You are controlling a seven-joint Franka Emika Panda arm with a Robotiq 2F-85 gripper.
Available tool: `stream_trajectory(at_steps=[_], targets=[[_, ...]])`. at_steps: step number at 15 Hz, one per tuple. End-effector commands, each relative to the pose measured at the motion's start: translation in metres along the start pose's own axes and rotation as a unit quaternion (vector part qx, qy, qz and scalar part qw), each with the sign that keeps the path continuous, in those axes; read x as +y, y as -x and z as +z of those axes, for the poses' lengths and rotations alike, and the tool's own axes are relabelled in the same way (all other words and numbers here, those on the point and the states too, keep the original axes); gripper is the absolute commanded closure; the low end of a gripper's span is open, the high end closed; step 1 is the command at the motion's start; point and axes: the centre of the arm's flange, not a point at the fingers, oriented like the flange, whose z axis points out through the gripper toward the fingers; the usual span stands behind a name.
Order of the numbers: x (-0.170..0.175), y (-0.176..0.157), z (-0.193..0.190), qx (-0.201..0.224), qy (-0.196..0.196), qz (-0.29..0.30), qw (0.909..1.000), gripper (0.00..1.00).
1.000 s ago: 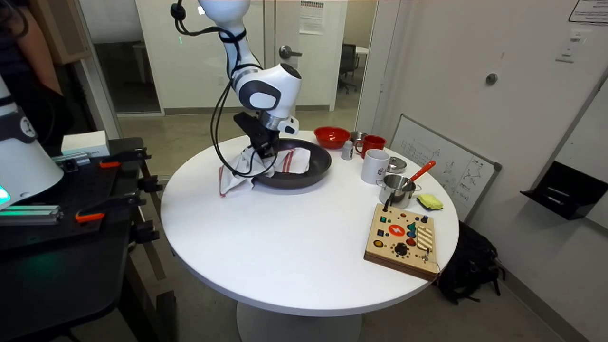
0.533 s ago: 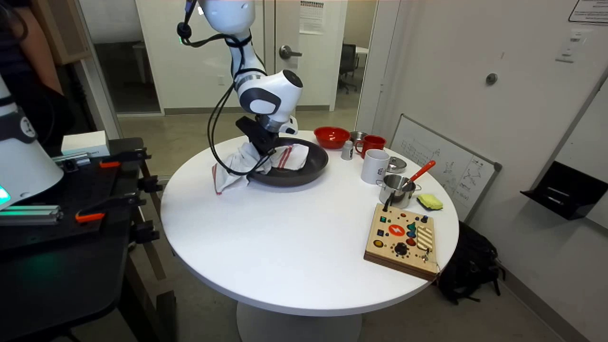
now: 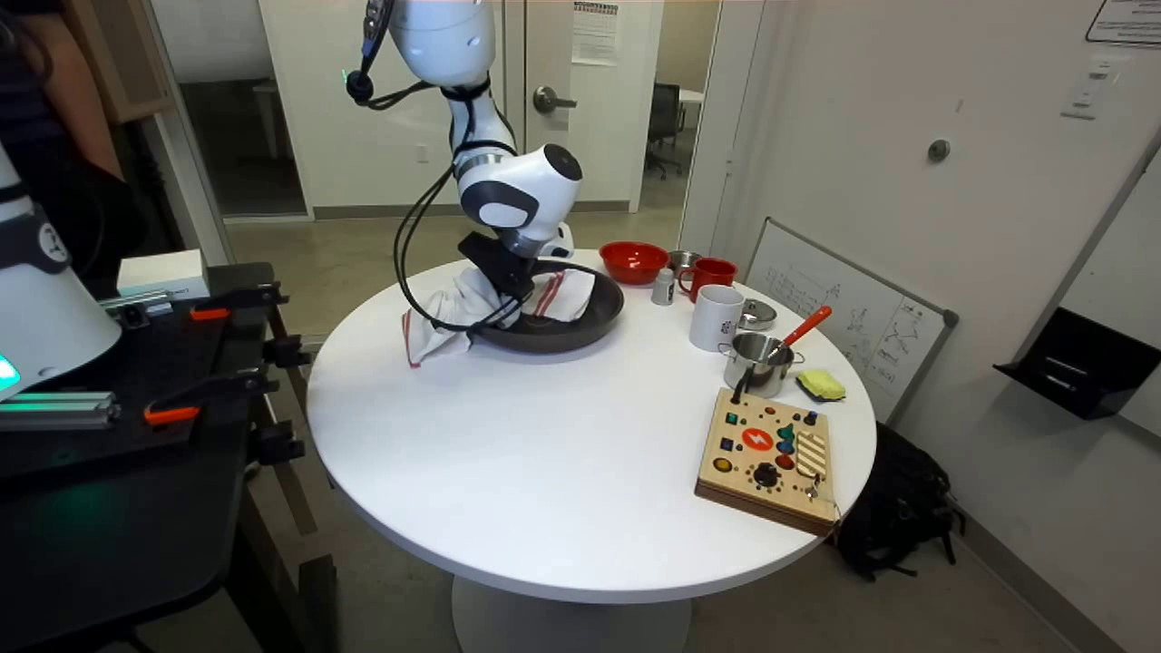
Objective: Pick up the kitchen towel and wipe the pan
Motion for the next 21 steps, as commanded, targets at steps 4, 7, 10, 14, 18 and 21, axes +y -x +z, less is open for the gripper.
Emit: stream_trajectory(at_steps=[4,7,10,14,18,21], targets=[[0.007,-0.026,0.032,0.023,0.062,-0.026,0.9975,0.97],[0.005,-0.039,0.038,0.026,0.094,-0.041,0.9944,0.97],[0.003,-0.049,0.041,0.028,0.111,-0.052,0.9920,0.97],[0.003,-0.060,0.039,0.037,0.144,-0.055,0.9873,0.97],[0.009,-0.069,0.015,0.059,0.204,-0.040,0.9764,0.97],[0.021,-0.072,0.009,0.068,0.247,-0.039,0.9658,0.97]])
